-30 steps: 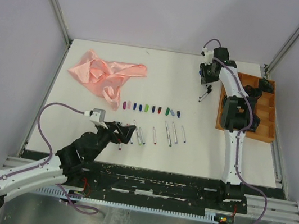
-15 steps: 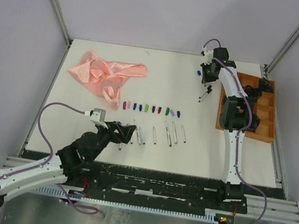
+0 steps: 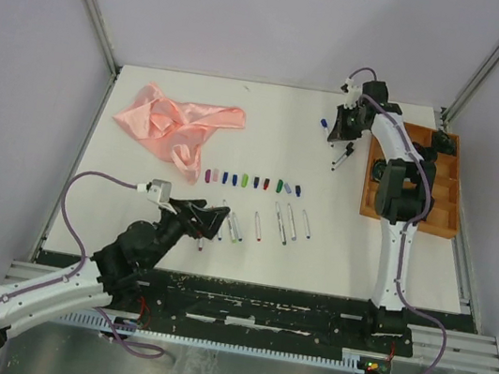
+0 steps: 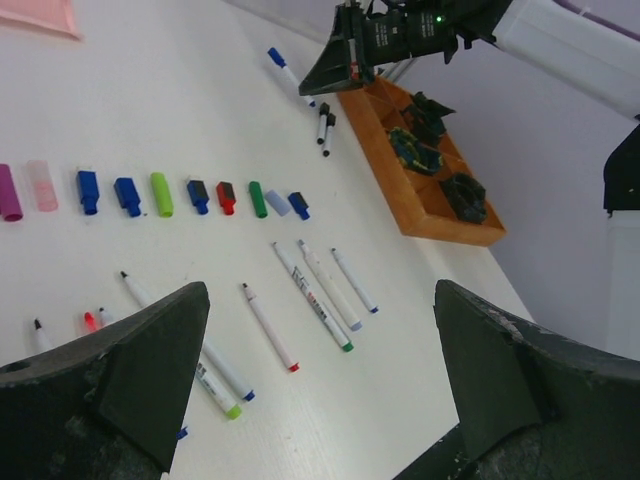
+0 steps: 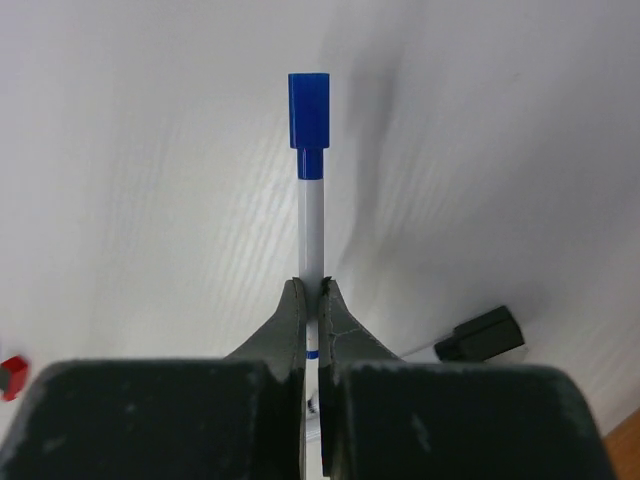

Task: Open the pen caps
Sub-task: Pick up the pen from the center of the board.

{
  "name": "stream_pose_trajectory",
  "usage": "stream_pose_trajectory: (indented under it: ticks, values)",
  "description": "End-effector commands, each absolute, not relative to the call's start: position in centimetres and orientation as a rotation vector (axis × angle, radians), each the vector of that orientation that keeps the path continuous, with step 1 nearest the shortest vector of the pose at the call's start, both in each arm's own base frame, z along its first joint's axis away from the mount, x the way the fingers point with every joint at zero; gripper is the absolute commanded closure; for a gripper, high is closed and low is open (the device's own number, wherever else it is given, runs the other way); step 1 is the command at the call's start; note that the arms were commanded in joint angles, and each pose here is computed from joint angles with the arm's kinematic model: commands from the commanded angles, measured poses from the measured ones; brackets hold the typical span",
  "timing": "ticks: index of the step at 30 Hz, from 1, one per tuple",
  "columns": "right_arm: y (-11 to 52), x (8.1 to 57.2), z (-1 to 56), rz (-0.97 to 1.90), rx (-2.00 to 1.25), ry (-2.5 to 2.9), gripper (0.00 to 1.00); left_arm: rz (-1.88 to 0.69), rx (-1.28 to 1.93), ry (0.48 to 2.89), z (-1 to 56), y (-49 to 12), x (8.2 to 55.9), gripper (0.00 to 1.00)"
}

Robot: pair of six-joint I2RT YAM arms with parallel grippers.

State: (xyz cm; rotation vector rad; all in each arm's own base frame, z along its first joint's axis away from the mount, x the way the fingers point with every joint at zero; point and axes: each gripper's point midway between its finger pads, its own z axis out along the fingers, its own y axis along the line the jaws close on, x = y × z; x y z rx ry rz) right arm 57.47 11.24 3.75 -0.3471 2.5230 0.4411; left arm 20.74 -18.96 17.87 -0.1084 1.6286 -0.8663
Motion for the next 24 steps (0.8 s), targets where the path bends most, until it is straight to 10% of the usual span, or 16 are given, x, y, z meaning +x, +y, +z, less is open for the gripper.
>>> stream_pose_trajectory:
  ticks: [1, 24]
  values:
    - [13.8, 57.3, 14.7, 0.722, -0.269, 2.293, 1.0, -1.048, -0.145, 1.498, 21.8, -20.0, 20.1, 0.0]
    - [19.1, 32.5, 33.1, 1.576, -0.441, 1.886, 1.0, -1.651, 0.137, 1.127, 38.6, -27.3, 21.2, 0.01]
